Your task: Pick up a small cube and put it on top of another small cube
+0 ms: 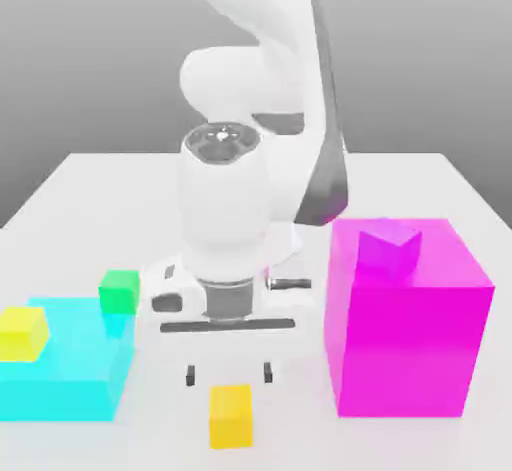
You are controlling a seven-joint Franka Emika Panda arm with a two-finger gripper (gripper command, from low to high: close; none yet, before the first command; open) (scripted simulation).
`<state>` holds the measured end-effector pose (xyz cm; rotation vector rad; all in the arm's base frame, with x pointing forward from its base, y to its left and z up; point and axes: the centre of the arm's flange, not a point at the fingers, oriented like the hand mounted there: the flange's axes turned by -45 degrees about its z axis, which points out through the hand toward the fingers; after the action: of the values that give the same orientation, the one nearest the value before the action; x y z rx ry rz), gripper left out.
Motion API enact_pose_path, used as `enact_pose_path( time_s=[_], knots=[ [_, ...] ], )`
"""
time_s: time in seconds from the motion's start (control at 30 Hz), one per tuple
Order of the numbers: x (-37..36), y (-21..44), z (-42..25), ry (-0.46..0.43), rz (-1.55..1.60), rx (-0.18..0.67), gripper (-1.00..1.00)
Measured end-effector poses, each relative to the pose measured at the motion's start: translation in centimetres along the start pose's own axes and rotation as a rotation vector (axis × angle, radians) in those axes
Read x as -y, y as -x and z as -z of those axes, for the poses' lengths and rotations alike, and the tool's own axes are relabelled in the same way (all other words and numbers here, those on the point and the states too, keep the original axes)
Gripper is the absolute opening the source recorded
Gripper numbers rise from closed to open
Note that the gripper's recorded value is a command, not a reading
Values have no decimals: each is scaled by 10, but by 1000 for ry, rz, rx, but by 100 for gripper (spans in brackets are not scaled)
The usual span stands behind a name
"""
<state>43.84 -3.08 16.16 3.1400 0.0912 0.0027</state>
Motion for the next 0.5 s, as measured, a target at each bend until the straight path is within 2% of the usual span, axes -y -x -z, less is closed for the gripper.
enact_pose_path(
  time_s=[0.07,0.1,0.33,0.5],
  knots=[
    [0,1,-23,0,0,1,0],
    [0,2,-29,0,0,1,-100],
    [0,2,-28,0,0,2,-100],
    [0,1,23,0,0,2,-100]
  ],
)
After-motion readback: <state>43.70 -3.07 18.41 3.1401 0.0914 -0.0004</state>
